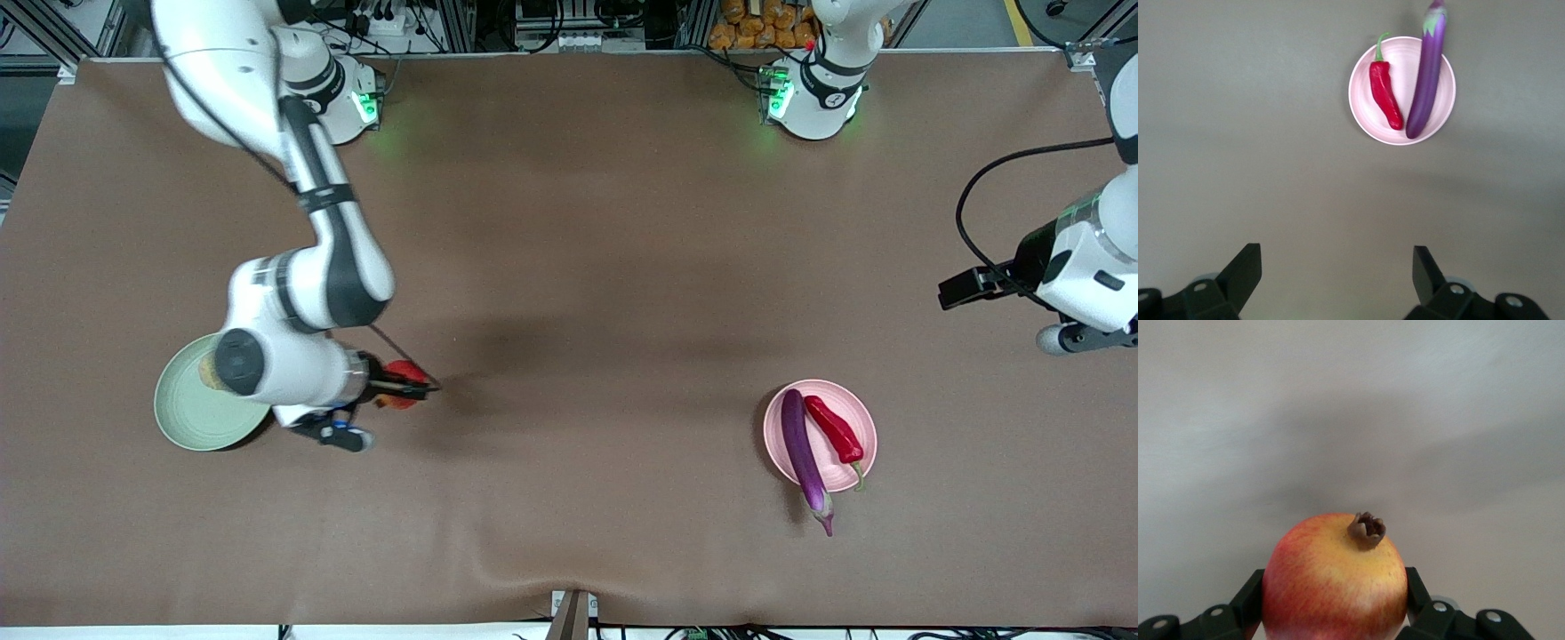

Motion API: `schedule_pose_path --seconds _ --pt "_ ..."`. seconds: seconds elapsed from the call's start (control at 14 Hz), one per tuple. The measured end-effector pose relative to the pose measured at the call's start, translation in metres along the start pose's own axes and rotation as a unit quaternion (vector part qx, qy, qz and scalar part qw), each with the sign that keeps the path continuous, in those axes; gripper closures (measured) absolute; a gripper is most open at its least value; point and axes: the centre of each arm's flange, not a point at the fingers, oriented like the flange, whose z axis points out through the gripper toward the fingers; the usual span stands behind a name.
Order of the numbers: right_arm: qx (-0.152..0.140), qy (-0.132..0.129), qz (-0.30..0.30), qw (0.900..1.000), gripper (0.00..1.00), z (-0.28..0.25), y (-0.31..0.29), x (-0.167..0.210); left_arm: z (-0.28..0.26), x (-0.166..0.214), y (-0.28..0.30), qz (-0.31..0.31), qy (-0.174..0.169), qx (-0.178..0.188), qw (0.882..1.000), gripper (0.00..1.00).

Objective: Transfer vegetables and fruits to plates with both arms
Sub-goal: 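Carry the apple to the green plate and open the right gripper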

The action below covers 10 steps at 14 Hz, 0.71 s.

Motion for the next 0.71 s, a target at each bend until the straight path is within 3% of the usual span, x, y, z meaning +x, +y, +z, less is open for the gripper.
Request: schedule_pose_path --seconds 0.21,0.5,0.71 --pt "0.012 -0.018 -0.070 0.997 0.15 -0.005 0.111 0.031 -0.017 -0.014 0.005 0.001 0.004 -0.005 1.000 0.00" --pt "0.032 -0.016 -0.177 0.984 0.15 -0.007 0.231 0.051 -0.014 -0.021 0.010 0.003 -0.004 -0.007 1.000 0.00" --pt "0.010 -0.009 -0.239 0.971 0.15 0.004 0.264 0.060 -0.015 -0.024 0.015 0.009 -0.004 -0.007 1.000 0.00"
